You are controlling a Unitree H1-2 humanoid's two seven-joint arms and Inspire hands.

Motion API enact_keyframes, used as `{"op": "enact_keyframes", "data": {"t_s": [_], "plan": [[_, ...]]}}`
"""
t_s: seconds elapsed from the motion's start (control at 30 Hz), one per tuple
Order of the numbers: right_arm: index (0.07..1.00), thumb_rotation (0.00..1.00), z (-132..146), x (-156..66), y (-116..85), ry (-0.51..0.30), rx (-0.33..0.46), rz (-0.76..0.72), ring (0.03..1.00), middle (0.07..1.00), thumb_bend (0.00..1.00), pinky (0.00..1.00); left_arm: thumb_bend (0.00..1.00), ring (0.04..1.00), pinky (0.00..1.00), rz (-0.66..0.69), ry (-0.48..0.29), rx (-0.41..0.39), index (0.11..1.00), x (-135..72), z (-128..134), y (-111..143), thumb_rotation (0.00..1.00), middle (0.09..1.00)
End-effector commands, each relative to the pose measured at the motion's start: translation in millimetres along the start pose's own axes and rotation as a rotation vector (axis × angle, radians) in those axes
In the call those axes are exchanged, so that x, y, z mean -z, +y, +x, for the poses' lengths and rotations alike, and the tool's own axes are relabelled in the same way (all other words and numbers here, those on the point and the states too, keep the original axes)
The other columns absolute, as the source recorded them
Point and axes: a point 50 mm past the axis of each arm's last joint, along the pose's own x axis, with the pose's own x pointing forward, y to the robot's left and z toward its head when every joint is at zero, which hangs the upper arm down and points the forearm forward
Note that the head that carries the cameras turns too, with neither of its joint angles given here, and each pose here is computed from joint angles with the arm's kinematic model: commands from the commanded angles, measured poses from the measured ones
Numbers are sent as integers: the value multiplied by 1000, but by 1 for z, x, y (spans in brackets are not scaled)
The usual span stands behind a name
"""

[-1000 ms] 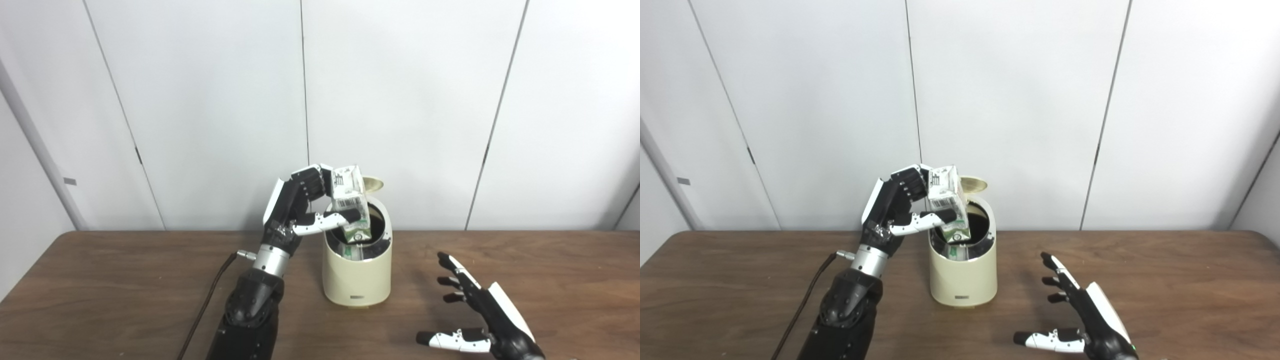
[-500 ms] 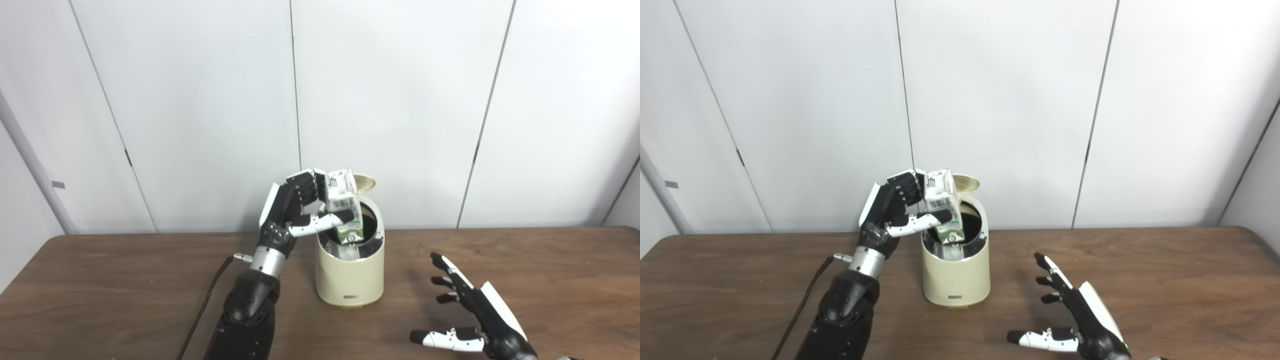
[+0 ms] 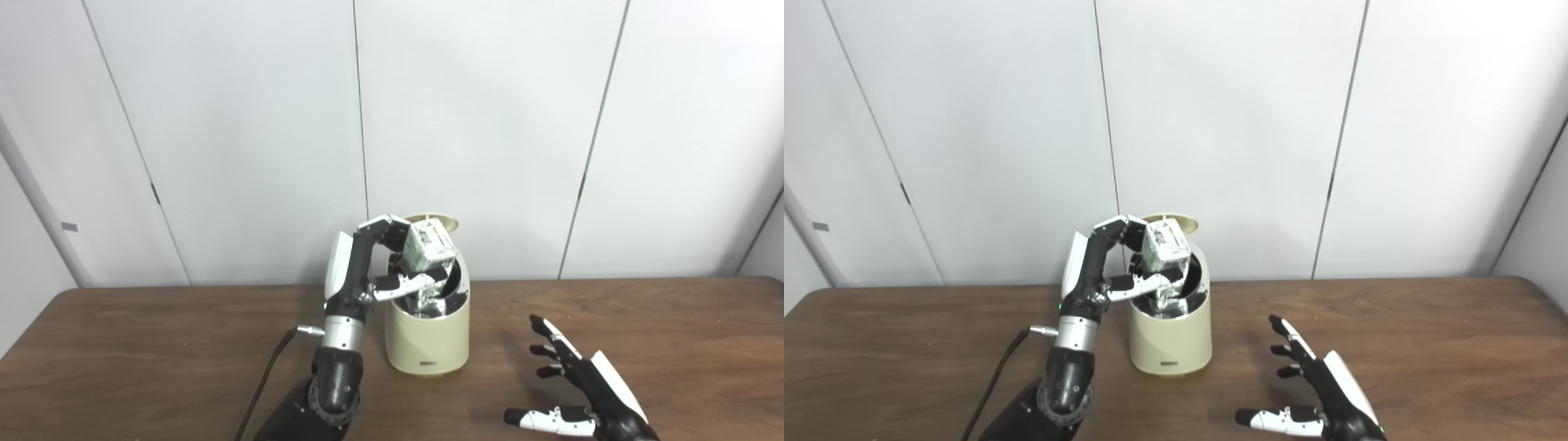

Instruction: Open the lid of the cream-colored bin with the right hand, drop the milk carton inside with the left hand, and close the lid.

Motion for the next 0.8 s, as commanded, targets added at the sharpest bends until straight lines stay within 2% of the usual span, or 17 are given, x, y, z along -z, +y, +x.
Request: {"op": "enact_keyframes", "data": {"t_s": [0.0, 0.33, 0.77], "plan": [[965, 329, 5, -17, -11, -90, 47, -12, 857, 950, 770, 706, 505, 465, 519, -1, -147, -86, 491, -23, 36, 7, 0, 490], [969, 338, 4, -16, -14, -101, 41, -3, 862, 959, 772, 716, 505, 466, 500, 64, -202, -101, 496, -17, 31, 7, 0, 488], [972, 337, 6, -16, -16, -105, 36, 6, 864, 958, 773, 709, 505, 462, 507, 43, -166, -57, 496, -13, 27, 9, 0, 500]]}}
